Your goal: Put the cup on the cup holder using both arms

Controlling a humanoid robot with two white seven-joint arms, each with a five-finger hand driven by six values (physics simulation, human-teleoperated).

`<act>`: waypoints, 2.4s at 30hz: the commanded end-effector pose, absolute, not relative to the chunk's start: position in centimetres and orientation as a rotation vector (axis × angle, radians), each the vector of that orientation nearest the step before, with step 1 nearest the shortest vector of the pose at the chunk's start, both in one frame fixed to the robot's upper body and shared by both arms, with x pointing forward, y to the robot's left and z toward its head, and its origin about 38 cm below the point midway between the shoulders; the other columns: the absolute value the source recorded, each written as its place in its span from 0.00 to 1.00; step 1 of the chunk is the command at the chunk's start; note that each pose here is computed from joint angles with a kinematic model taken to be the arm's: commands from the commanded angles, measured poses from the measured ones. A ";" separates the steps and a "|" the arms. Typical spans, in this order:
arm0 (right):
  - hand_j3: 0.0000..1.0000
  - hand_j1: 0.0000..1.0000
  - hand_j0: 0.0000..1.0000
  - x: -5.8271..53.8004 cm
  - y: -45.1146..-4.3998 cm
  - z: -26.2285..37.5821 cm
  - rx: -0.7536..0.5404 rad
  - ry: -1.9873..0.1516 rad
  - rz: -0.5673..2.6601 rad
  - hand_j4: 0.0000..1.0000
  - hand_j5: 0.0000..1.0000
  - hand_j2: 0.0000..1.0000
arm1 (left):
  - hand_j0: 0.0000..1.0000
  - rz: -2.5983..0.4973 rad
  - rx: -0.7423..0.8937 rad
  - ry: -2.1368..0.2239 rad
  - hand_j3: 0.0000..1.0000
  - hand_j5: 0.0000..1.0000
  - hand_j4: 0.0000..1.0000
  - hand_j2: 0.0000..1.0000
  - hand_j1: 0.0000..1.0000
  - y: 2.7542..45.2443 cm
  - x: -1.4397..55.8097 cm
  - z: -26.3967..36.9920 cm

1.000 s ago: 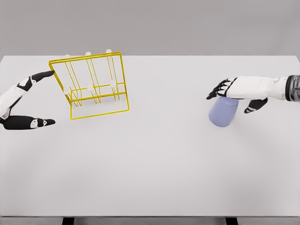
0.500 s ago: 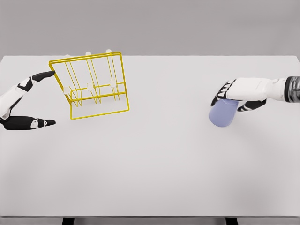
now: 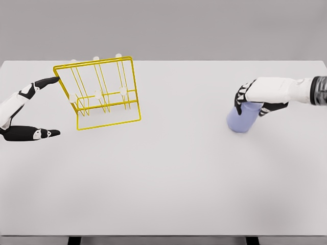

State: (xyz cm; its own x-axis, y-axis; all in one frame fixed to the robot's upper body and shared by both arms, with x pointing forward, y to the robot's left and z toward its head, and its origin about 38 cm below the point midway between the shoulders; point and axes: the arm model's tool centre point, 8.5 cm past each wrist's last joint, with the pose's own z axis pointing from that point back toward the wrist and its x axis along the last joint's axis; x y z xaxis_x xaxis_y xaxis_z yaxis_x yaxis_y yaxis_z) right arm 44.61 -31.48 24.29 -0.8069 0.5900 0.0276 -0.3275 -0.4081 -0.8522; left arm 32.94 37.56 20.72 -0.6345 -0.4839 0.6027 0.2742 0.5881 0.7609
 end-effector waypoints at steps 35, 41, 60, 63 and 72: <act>0.41 0.41 0.41 38.5 -10.4 23.8 0.038 -1.726 2.481 0.41 0.41 0.41 | 1.00 -1.116 0.170 -1.971 1.00 1.00 1.00 1.00 1.00 37.7 32.9 20.9; 0.41 0.41 0.41 38.5 -9.3 24.2 0.043 -1.755 2.488 0.41 0.41 0.41 | 1.00 -1.225 0.244 -1.935 1.00 1.00 1.00 1.00 1.00 38.1 33.2 22.2; 1.00 1.00 1.00 38.3 -8.8 27.6 -0.089 -1.825 2.549 1.00 1.00 1.00 | 1.00 -1.605 0.517 -1.803 1.00 1.00 1.00 1.00 1.00 39.4 34.4 29.0; 1.00 1.00 1.00 38.9 -11.5 31.5 -0.241 -1.906 2.476 1.00 1.00 1.00 | 1.00 -1.652 0.566 -1.799 1.00 1.00 1.00 1.00 1.00 39.6 34.8 31.0; 1.00 1.00 1.00 38.3 -32.6 38.3 -0.564 -1.951 1.874 1.00 1.00 1.00 | 1.00 -1.816 0.417 -1.774 1.00 1.00 1.00 1.00 1.00 35.3 36.7 30.5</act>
State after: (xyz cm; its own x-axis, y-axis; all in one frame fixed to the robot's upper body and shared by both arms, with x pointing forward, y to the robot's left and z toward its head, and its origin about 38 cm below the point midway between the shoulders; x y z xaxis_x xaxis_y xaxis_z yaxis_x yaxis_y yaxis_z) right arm 38.79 -28.77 32.21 -0.8855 0.4577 0.0806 -0.1074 -0.0328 -0.9937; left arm 36.78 36.03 33.01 -0.7902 -0.6031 0.1084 0.0903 0.0605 0.9941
